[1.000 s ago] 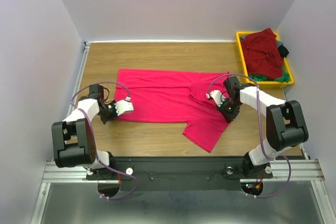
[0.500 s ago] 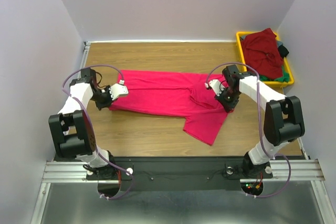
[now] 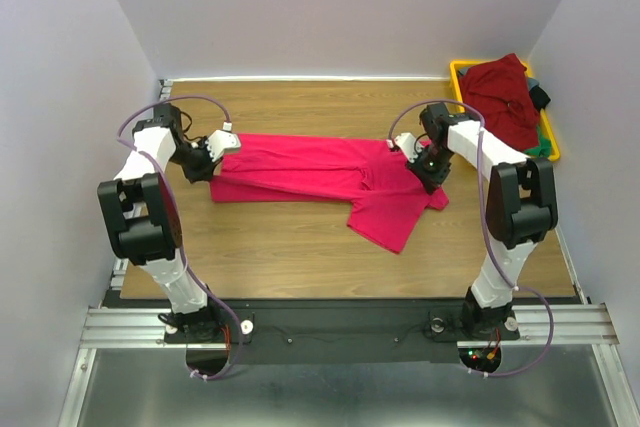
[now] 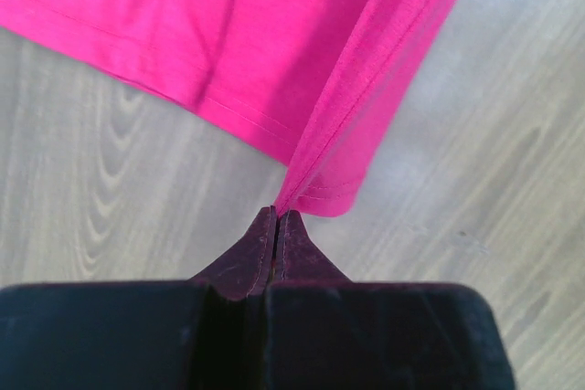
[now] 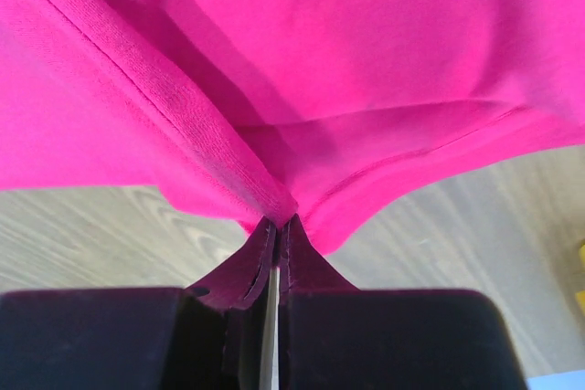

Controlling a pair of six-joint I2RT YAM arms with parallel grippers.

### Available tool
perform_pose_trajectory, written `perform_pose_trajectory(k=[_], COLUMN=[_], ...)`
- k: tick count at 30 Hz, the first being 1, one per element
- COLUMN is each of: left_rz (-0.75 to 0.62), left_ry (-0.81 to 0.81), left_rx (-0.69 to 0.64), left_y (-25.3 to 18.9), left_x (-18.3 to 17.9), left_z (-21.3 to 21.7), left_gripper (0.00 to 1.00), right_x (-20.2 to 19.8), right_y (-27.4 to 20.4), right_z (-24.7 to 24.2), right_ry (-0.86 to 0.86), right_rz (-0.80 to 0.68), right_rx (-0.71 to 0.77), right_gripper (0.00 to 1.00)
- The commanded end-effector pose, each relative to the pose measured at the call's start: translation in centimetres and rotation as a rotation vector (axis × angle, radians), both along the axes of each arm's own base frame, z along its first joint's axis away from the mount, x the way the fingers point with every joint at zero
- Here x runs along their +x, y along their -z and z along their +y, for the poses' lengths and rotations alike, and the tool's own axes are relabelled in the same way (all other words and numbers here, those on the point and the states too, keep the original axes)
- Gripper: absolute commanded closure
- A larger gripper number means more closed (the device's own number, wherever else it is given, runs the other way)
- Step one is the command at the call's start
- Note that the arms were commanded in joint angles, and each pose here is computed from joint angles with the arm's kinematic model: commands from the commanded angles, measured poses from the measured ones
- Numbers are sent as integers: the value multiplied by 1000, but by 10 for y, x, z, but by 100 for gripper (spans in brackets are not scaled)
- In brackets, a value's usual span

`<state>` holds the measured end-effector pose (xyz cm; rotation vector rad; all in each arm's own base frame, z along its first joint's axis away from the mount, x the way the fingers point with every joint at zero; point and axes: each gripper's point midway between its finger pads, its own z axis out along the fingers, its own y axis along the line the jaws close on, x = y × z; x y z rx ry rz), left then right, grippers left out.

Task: Fold and stack the t-shirts
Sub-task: Fold the tshirt

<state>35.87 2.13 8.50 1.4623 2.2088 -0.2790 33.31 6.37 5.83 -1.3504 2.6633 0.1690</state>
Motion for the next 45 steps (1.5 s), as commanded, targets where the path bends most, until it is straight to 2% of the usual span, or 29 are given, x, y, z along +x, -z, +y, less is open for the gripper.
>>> perform_pose_trajectory(k=[1, 4, 9, 11, 12, 13, 15, 16, 17, 19, 20, 23, 25, 28, 31, 36, 40, 45], left_rz=[10, 17, 30, 23, 28, 30, 19, 19, 9, 0, -4, -19, -32, -26, -18, -17, -20, -16], left_ry=[-24, -46, -92, -107, -126, -139, -163, -186, -192, -215, -219, -220, -232, -241, -251, -254, -256, -256], left_rx=[-47, -62, -99, -103, -107, -106, -101, -102, -100, -112, -118, -130, -133, -144, -161, -159, -156, -165], left_y=[-5, 3, 19, 24, 26, 29, 33, 33, 30, 25, 22, 12, 6, 3, 0, -6, -9, -10], left_x=[13, 26, 45, 52, 54, 55, 62, 64, 66, 66, 65, 59, 57, 52, 48, 43, 39, 36], left_z=[-3, -3, -4, -3, -4, -3, 1, 2, 2, 1, 0, -4, -4, -6, -9, -10, -10, -12], left_gripper=[100, 100, 100, 98, 96, 93, 80, 73, 71, 64, 64, 62, 59, 56, 53, 53, 52, 52], right_x=[19, 27, 40, 45, 47, 51, 55, 60, 62, 62, 62, 41, 15, -32, -58, -83, -92, -103], right_y=[-7, -3, 9, 13, 14, 13, 7, -5, -13, -39, -39, -65, -67, -52, -33, -11, 1, 31], right_z=[-6, -6, -1, 2, 3, 4, 5, 8, 9, 13, 15, 27, 33, 47, 68, 84, 98, 99], right_ry=[-6, -10, 14, 26, 37, 47, 77, 85, 98, 117, 119, 85, 61, -9, -96, -142, -166, -176], right_rz=[-8, 5, 27, 34, 34, 27, 10, -19, -37, -93, -91, -110, -88, -28, -54, -27, -32, 11], right_rx=[11, 14, 34, 45, 46, 49, 58, 70, 80, 112, 123, 178, 184, 158, 119, 102, 97, 50], right_gripper=[99, 99, 91, 82, 72, 67, 60, 51, 38, 29, 22, 21, 24, 32, 36, 36, 28, 28])
